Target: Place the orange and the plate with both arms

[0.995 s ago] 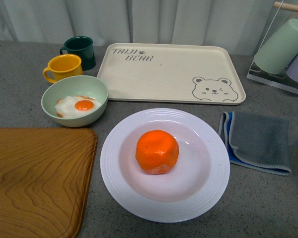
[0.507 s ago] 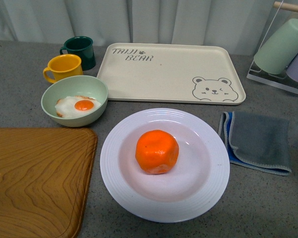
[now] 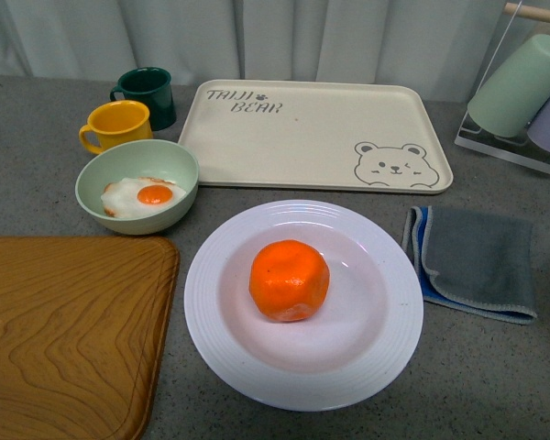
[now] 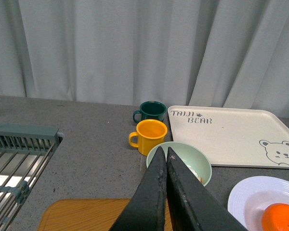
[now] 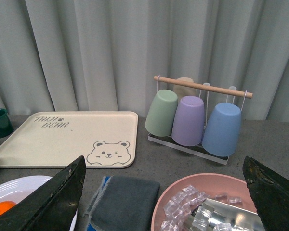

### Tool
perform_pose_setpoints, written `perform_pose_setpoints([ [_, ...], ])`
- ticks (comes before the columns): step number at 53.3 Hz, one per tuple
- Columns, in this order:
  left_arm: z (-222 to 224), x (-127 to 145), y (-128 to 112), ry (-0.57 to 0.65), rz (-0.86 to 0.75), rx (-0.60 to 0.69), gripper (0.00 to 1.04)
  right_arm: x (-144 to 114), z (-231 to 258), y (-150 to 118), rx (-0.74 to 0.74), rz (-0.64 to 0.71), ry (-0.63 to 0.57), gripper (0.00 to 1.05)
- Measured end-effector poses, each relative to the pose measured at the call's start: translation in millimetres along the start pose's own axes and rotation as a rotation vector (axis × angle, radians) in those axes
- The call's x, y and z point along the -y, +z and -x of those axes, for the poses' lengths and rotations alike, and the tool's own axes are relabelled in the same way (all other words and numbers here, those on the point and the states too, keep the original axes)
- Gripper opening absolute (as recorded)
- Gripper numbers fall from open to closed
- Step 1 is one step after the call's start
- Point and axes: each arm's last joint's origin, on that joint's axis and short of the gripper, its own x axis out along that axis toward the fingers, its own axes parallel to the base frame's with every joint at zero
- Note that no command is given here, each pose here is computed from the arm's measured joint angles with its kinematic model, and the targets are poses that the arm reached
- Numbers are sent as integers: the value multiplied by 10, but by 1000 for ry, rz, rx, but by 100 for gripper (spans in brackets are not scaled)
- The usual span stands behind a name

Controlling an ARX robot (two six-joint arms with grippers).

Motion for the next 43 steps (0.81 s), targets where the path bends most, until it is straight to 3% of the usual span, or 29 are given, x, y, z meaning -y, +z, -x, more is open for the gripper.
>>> perform_pose_setpoints([
  [43,213,0,-31,0,0,-7,7,0,0,0,0,0,0,95],
])
